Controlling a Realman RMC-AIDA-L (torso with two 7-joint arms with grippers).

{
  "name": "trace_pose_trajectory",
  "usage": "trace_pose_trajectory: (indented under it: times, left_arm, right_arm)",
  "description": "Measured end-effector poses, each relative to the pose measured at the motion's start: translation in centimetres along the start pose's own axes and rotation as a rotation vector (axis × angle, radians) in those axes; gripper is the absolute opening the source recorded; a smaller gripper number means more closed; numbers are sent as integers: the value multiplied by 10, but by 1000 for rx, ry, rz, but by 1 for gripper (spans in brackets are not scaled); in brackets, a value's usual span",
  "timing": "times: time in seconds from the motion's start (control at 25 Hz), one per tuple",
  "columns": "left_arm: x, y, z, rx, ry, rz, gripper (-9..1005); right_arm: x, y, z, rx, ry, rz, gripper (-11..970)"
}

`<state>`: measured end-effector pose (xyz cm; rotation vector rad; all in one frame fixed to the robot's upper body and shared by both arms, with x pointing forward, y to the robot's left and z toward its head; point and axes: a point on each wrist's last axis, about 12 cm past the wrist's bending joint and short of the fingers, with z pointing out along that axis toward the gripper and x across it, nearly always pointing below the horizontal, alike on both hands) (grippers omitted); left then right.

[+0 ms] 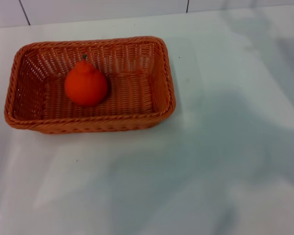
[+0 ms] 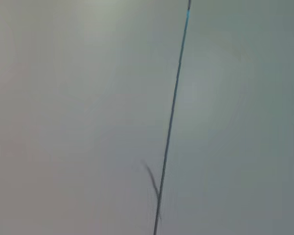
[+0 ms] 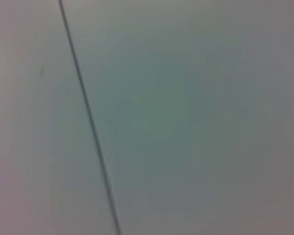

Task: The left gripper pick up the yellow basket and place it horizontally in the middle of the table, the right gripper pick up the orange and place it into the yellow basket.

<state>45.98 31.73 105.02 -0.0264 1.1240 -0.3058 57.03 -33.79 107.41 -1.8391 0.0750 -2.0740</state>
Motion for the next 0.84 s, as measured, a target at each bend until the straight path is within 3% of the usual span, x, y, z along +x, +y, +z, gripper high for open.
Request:
trace_pose_trajectory:
  times: [0.32,0.52,0.84]
  left_arm:
    - [8,-1,12,-13,41,29,660]
    - [10,0,18,2,59,35,849]
    - [9,-3,15,26,49,27,849]
  right_arm:
    - [-20,-11,-13,-67,34,-85,894]
    - [-34,-17,-23,-99,9,-48,897]
    - [-34,-18,-22,-144,48,1,905]
